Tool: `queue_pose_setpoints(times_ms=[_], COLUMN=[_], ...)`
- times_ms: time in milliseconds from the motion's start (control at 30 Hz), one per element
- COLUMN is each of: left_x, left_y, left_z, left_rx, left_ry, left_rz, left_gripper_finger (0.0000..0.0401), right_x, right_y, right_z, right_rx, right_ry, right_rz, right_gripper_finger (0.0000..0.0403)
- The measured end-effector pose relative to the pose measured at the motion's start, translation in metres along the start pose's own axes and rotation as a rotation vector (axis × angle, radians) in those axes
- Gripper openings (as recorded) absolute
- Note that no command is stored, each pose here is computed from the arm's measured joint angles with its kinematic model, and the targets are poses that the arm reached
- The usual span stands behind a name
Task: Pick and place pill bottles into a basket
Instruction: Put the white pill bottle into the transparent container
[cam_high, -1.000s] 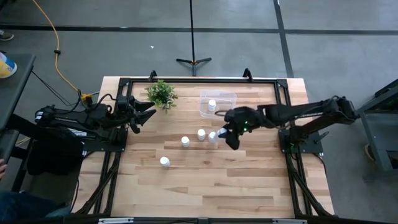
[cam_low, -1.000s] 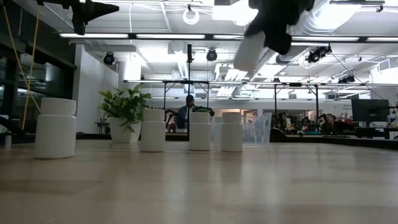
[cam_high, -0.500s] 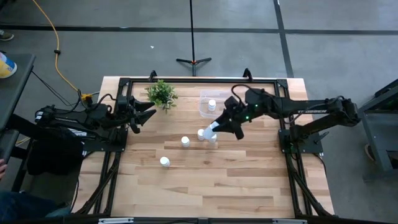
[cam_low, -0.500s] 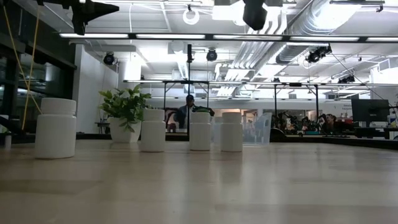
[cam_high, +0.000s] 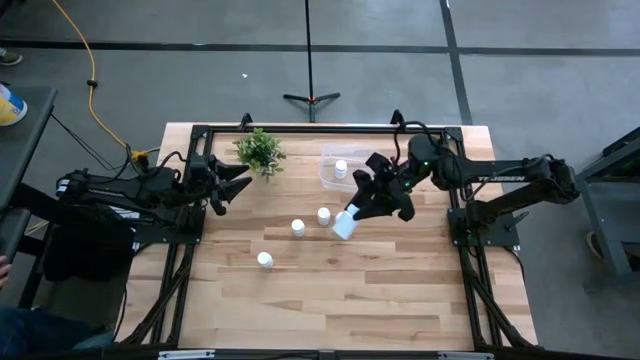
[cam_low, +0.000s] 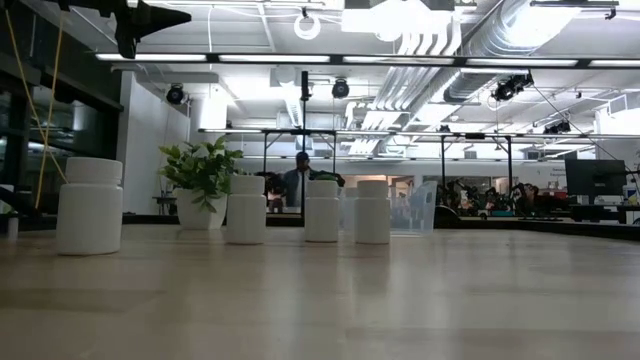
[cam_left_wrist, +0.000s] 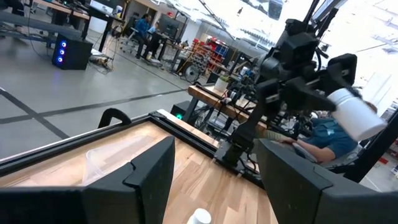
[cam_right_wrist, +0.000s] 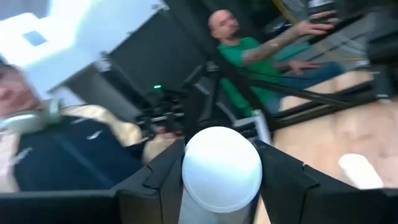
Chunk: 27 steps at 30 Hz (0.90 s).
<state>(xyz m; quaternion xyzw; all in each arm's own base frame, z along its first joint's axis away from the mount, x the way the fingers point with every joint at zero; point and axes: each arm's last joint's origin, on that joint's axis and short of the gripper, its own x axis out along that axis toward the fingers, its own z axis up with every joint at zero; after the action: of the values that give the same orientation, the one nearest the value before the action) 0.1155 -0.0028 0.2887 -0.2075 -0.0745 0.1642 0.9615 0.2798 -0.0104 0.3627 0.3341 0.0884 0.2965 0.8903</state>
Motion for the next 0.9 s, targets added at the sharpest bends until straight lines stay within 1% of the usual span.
queue_pose_setpoints(times_ms=[67,133,267,433,567,833,900], left_x=[0.0,0.0,0.0,0.0,0.0,0.0,0.0], left_y=[0.0,0.0,0.0,0.0,0.0,0.0,0.0], left_z=[0.0,0.0,0.0,0.0,0.0,0.0,0.0], left_rx=[0.0,0.0,0.0,0.0,0.0,0.0,-0.001], left_ry=[0.0,0.0,0.0,0.0,-0.001,-0.001,-0.001], left_rz=[0.0,0.0,0.0,0.0,0.0,0.0,0.0], left_gripper_finger=[0.026,0.026,0.026,0.026,0.026,0.026,0.026], right_x=[0.0,0.0,0.0,0.0,0.0,-0.003,-0.004], right_y=[0.003,0.004,0.004,0.003,0.001,-0.01,-0.012], right_z=[0.002,0.003,0.003,0.003,0.002,-0.001,-0.002], right_rx=[-0.007,-0.018,-0.016,-0.017,-0.031,-0.02,-0.011], right_ry=[-0.004,-0.013,-0.011,-0.02,-0.031,-0.041,-0.031], right_rz=[0.035,0.045,0.043,0.034,-0.002,-0.144,-0.165], right_gripper_finger=[0.0163,0.0158,0.0152,0.0156,0.015,0.0154,0.0152])
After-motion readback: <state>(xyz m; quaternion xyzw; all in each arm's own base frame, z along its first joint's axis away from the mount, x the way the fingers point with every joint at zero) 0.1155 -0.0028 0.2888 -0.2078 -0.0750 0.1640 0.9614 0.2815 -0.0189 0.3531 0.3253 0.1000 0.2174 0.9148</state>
